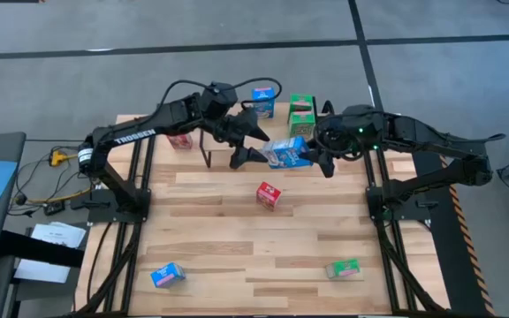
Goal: Stack cereal on shelf
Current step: Put the top blue cereal box on the shelf aligned with the other blue cereal box
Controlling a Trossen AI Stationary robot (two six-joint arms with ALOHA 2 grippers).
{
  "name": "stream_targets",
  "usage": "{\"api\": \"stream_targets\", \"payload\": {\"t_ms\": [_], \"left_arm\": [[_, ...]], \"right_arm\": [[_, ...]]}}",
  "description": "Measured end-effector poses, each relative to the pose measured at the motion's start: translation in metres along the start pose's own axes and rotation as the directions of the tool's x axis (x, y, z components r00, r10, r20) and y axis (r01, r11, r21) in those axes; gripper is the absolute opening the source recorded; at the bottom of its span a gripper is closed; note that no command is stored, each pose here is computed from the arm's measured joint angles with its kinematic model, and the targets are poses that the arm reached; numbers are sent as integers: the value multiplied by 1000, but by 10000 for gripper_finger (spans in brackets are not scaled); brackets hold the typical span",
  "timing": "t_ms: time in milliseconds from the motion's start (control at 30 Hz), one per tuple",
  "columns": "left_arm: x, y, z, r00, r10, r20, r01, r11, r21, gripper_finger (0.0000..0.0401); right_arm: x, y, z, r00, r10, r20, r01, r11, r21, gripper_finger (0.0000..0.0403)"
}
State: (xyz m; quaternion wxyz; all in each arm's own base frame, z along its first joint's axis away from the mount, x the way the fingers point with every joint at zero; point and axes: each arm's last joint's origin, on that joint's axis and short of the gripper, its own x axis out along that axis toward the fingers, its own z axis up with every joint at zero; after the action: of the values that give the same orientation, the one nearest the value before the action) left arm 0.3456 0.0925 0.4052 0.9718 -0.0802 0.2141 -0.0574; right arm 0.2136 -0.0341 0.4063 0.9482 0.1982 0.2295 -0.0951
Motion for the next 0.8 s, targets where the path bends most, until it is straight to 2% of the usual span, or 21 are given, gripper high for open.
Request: {"api": "stream_targets", "payload": {"t_ms": [433, 800], "left_arm": [[1, -3, 0, 1000, -11, 0, 11, 1000, 13, 354], [1, -3, 1, 1000, -5, 12, 5, 1000, 4, 331]], "right_arm": [[0, 8, 6, 996, 50, 71, -49, 999, -15, 200], [0, 15, 5, 994, 83, 76, -81, 996, -31, 200]]}}
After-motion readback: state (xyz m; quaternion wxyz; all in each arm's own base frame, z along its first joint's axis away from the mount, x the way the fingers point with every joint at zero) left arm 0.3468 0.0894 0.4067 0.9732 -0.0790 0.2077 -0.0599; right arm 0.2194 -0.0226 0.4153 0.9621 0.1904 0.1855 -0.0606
